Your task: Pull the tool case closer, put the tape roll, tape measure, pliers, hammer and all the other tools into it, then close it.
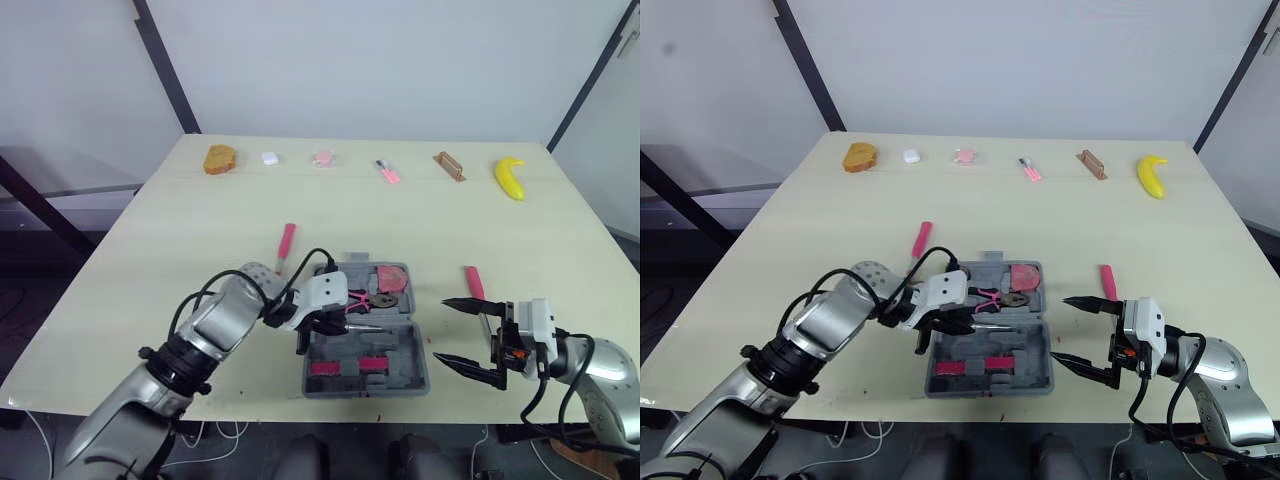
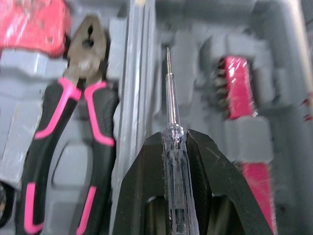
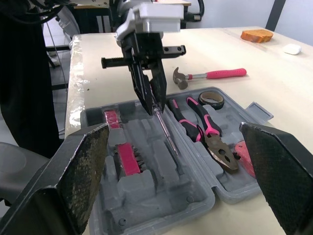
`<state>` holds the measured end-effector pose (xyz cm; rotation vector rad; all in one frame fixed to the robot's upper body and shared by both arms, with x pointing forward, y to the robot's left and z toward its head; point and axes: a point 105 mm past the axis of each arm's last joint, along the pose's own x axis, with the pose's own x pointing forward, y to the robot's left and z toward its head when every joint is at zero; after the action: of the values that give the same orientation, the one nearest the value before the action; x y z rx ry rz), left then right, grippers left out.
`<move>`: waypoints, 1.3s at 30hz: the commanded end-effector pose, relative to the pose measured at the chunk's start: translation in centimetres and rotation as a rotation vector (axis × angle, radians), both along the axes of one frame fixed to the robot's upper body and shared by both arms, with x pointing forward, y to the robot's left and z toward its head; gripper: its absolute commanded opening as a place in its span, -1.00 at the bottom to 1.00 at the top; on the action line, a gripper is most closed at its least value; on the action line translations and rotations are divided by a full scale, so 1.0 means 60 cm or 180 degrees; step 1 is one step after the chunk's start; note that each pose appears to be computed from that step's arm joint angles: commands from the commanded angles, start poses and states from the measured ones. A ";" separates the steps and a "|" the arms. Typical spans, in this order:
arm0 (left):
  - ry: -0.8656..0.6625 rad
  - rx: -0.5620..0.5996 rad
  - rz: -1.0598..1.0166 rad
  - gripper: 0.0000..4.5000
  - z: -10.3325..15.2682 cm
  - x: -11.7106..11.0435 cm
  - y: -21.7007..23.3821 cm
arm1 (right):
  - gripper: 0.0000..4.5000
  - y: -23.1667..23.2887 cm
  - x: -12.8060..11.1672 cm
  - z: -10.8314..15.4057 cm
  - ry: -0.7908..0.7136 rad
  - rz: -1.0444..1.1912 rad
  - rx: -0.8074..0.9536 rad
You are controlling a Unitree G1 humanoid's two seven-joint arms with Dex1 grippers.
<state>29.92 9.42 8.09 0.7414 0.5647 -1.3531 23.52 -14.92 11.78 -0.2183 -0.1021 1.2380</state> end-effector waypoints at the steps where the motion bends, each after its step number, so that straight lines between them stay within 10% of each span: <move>1: -0.0094 0.0071 -0.0056 -0.95 0.002 0.004 -0.006 | 1.00 -0.002 -0.003 0.017 -0.0127 0.0009 -0.0025; 39: -0.0086 0.0100 -0.0193 -0.95 -0.020 0.027 -0.039 | 1.00 0.005 -0.003 0.011 -0.0161 -0.0048 -0.0057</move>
<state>31.19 6.80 6.94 0.7742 0.5524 -1.4145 23.55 -14.72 11.86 -0.2568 -0.1022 1.2134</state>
